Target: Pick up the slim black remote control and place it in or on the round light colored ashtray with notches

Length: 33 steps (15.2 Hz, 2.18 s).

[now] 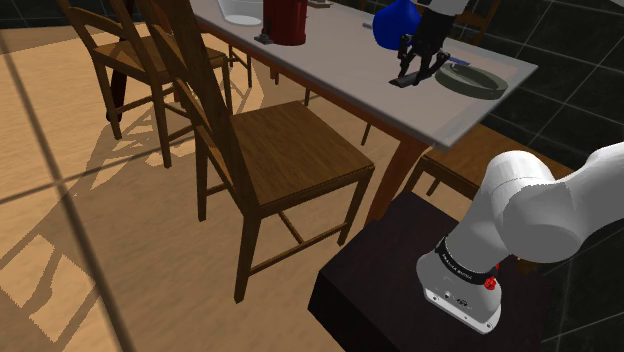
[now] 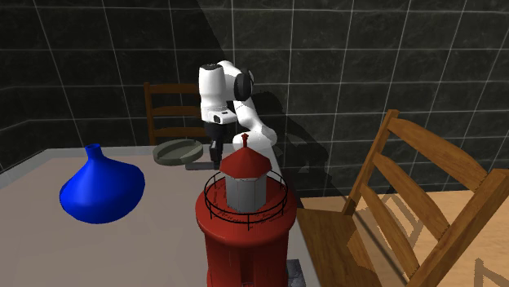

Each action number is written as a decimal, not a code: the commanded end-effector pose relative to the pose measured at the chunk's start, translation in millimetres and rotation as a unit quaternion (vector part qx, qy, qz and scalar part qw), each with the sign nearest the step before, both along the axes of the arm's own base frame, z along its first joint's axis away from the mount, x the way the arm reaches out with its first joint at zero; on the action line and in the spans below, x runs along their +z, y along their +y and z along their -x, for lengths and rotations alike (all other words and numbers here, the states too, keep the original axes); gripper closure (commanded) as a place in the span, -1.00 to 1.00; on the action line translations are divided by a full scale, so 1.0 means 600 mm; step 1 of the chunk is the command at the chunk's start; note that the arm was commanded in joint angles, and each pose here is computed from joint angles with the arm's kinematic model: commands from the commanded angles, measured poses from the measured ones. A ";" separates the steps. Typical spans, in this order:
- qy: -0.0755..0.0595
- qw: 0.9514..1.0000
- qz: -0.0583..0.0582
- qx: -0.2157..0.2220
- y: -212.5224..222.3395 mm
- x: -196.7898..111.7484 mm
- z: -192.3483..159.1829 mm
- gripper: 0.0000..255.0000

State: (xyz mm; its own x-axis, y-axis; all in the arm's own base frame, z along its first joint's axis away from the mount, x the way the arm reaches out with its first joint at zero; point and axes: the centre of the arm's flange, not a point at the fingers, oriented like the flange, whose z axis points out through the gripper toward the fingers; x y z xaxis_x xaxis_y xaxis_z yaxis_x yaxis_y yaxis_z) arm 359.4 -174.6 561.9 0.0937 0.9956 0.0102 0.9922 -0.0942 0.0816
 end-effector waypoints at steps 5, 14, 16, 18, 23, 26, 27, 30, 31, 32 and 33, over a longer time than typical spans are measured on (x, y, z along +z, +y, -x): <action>0.000 1.000 0.000 0.001 0.001 0.006 -0.001 1.00; 0.000 1.000 0.000 0.001 0.001 0.085 -0.001 1.00; 0.000 1.000 0.000 0.001 0.001 0.103 -0.001 1.00; 0.000 1.000 0.000 0.001 0.001 0.121 -0.001 1.00; 0.000 1.000 0.000 0.001 0.001 0.165 -0.001 1.00; 0.000 1.000 0.000 0.001 -0.033 0.167 0.027 1.00; 0.000 1.000 0.000 0.001 -0.051 0.166 0.041 1.00; 0.000 1.000 0.000 0.001 -0.102 0.162 0.082 1.00; 0.000 1.000 0.000 0.001 -0.119 0.161 0.096 1.00; 0.000 1.000 0.000 0.001 -0.136 0.160 0.109 1.00; 0.000 1.000 0.000 0.001 -0.153 0.159 0.123 1.00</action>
State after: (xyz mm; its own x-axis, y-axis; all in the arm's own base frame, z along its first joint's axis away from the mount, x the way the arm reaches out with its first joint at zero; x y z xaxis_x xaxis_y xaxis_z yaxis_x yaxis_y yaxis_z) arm 292.5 -256.4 657.5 0.0938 0.9955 0.0099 0.9922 -0.0943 0.0815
